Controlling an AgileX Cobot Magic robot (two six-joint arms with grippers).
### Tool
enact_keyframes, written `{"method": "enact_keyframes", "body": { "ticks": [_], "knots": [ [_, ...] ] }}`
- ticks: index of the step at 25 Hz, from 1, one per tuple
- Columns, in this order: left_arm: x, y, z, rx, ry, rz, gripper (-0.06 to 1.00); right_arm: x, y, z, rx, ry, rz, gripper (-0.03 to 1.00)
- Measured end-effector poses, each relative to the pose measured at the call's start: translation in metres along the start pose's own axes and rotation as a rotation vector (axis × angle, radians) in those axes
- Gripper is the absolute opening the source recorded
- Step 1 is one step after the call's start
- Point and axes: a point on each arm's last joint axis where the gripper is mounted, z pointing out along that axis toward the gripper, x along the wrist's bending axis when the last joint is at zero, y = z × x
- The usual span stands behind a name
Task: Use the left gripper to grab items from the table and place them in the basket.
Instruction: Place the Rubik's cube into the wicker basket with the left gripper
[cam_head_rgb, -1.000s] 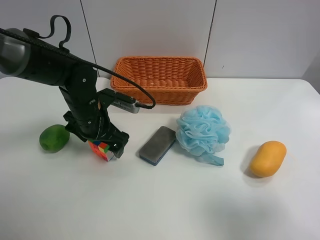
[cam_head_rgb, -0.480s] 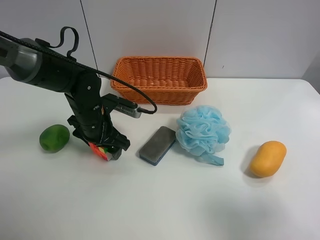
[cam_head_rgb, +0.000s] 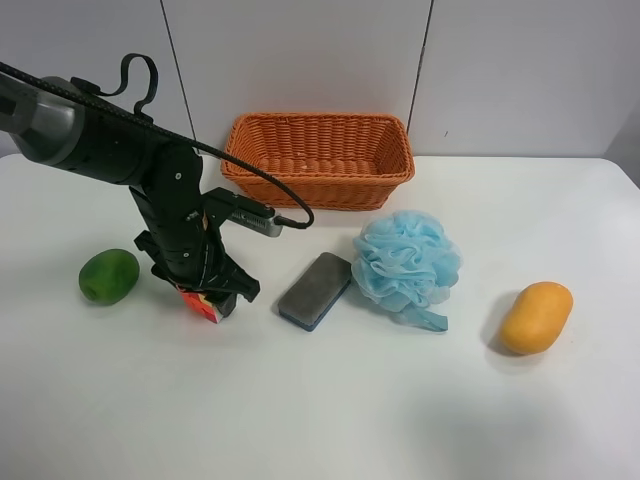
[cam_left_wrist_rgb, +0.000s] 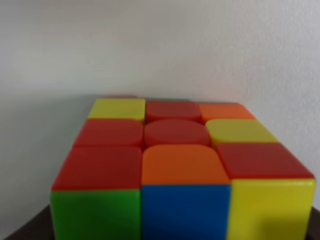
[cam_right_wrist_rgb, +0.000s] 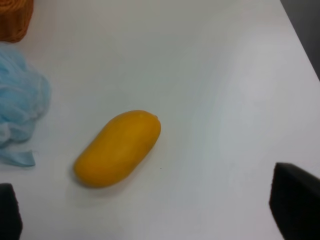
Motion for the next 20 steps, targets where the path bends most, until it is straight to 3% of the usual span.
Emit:
{"method": "enact_keyframes", "body": {
  "ticks": [12, 20],
  "knots": [
    [0.006, 0.037, -0.096, 0.027, 0.042, -0.022, 0.57, 0.0, 0.0, 0.0, 0.0, 0.0, 0.0, 0.99],
    [0.008, 0.069, -0.154, -0.075, 0.04, -0.045, 0.57, 0.0, 0.0, 0.0, 0.0, 0.0, 0.0, 0.99]
  ]
}}
